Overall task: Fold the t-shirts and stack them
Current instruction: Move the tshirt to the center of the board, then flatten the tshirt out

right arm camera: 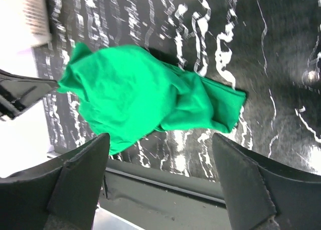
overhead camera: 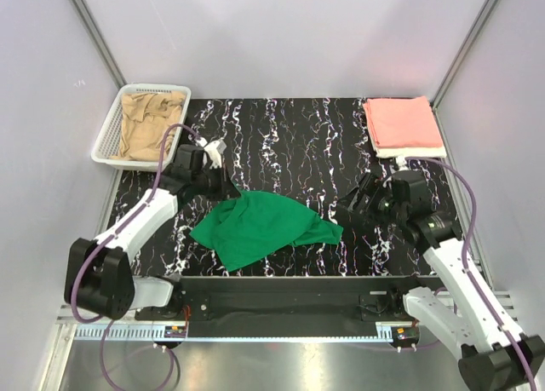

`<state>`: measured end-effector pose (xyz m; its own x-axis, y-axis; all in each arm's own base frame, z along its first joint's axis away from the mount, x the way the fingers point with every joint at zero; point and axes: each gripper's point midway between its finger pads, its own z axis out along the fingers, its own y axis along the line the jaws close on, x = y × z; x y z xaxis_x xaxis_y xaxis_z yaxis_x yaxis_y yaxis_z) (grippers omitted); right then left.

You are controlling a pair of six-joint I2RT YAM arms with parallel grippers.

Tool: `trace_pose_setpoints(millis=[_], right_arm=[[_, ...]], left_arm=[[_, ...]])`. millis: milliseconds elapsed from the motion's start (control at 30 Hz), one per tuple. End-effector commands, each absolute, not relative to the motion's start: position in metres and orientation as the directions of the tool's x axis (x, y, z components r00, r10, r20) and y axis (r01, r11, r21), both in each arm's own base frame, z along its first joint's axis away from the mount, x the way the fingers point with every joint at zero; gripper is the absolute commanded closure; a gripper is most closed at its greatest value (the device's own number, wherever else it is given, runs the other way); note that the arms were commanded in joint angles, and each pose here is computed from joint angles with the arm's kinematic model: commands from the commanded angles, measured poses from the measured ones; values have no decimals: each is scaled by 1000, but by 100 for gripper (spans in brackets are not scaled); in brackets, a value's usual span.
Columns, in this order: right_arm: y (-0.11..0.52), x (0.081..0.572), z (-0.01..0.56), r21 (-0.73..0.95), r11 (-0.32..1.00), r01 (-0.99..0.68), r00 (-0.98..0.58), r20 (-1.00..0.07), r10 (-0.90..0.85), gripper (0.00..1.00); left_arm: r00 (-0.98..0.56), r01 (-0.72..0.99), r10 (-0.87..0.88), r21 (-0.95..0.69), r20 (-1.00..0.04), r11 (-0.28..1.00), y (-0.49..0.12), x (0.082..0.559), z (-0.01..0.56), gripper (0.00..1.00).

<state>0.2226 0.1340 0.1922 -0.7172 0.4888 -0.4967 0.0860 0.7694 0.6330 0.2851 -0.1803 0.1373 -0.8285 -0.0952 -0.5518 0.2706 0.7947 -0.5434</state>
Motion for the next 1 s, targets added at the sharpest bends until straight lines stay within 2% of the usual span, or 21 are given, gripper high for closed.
trace_pose_setpoints(millis=[0, 67, 167, 267, 367, 400, 467, 500, 600, 633, 733, 800, 933, 967], right_arm=[[145, 223, 166, 645, 752, 136, -770, -408, 490, 14], [159, 223, 147, 636, 757, 150, -825, -341, 450, 15], [171, 228, 130, 600, 789, 131, -846, -347, 405, 14], [169, 236, 121, 559, 819, 130, -842, -373, 389, 15], [168, 235, 111, 543, 825, 158, -847, -355, 396, 16], [172, 233, 108, 545, 824, 155, -853, -348, 390, 16], [175, 233, 102, 549, 821, 158, -855, -340, 392, 17], [177, 231, 99, 542, 825, 160, -856, -340, 389, 17], [171, 225, 86, 522, 828, 205, -849, -326, 415, 18], [171, 224, 84, 522, 826, 212, -847, -323, 422, 20], [170, 216, 73, 526, 807, 269, -835, -290, 468, 24], [174, 209, 66, 534, 791, 299, -832, -261, 490, 25], [185, 205, 59, 545, 784, 299, -827, -263, 498, 26], [185, 202, 53, 533, 788, 308, -828, -257, 498, 26]], left_arm=[[-783, 357, -85, -557, -616, 749, -194, 305, 163, 100], [-767, 359, -115, -571, -631, 738, -202, 324, 178, 100], [-699, 401, -170, -576, -695, 712, -213, 361, 229, 100], [-562, 382, -224, -490, -796, 784, -203, 408, 278, 100], [-488, 282, -241, -413, -839, 866, -180, 442, 291, 100], [-501, 265, -238, -409, -832, 873, -177, 446, 287, 87], [-575, 246, -204, -405, -792, 880, -175, 445, 271, 54], [-598, 258, -189, -410, -779, 875, -177, 440, 267, 51], [-619, 279, -140, -383, -773, 881, -177, 410, 255, 49], [-648, 268, -114, -366, -753, 891, -175, 395, 233, 48], [-632, 283, -77, -323, -771, 903, -178, 354, 225, 46], [-668, 284, -76, -348, -740, 893, -183, 321, 195, 46], [-672, 213, -140, -371, -727, 904, -174, 308, 147, 46], [-678, 185, -153, -368, -719, 911, -170, 309, 139, 41]])
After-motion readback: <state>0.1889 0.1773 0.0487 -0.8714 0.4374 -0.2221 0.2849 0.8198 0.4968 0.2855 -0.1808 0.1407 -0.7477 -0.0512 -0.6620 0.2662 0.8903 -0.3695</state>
